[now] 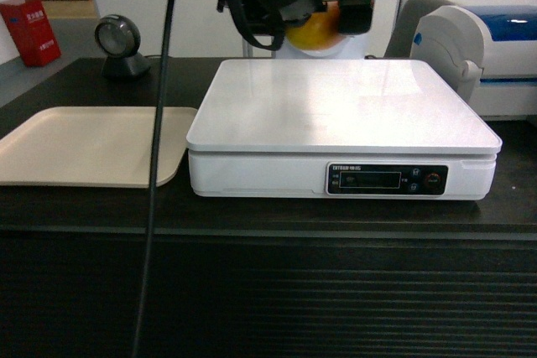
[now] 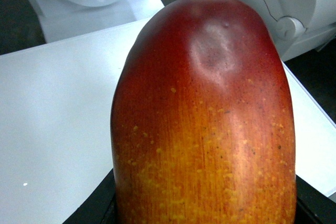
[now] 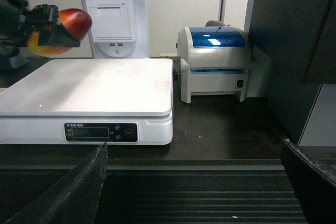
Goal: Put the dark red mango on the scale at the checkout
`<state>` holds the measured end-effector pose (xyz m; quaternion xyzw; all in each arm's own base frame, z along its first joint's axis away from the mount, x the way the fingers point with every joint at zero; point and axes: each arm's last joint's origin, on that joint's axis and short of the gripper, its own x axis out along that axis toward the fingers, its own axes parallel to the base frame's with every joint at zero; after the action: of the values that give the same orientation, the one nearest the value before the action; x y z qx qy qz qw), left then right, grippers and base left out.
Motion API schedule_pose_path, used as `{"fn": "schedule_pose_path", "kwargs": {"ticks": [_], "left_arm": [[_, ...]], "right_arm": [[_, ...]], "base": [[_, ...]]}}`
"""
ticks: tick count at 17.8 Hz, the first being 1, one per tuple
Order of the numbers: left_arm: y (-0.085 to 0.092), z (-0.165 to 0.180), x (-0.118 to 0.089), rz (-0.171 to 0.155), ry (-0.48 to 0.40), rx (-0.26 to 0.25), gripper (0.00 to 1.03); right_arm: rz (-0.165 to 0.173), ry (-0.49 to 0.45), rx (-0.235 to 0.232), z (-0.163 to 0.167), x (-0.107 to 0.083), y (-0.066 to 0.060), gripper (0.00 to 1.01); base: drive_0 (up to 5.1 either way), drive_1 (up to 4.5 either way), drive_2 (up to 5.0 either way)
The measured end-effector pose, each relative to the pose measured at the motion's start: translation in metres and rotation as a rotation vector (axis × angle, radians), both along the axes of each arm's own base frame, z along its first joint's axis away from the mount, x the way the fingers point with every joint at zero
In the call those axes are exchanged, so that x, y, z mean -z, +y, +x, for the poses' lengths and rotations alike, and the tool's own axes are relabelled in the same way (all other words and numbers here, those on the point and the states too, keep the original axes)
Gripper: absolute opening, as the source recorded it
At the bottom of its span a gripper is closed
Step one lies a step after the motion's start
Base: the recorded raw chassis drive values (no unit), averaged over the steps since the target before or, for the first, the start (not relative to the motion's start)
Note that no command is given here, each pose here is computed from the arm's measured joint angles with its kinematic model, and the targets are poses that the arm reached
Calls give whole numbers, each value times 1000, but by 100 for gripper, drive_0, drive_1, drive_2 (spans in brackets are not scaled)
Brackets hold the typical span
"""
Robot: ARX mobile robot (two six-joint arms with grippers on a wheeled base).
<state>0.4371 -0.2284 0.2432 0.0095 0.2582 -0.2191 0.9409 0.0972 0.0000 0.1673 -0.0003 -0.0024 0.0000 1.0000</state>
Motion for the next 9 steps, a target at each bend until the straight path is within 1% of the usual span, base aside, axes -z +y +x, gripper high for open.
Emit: {"fn": "schedule_pose_path", "kwargs": {"ticks": [2, 5, 8, 9], "left_arm": [[-19, 4, 13, 8, 32, -4, 58], [-31, 11, 34, 36, 88, -37, 58], [-43, 17, 44, 46, 114, -61, 58], [-48, 17, 43, 41, 119, -66, 58]], "right_arm": [[0, 0, 0, 0, 0, 0, 98], [0, 0, 0, 0, 0, 0, 98], [0, 0, 0, 0, 0, 0, 98], [0, 0, 0, 0, 0, 0, 98]], "base": [[0, 0, 0], [0, 0, 0], [0, 0, 0], [0, 0, 0]]}}
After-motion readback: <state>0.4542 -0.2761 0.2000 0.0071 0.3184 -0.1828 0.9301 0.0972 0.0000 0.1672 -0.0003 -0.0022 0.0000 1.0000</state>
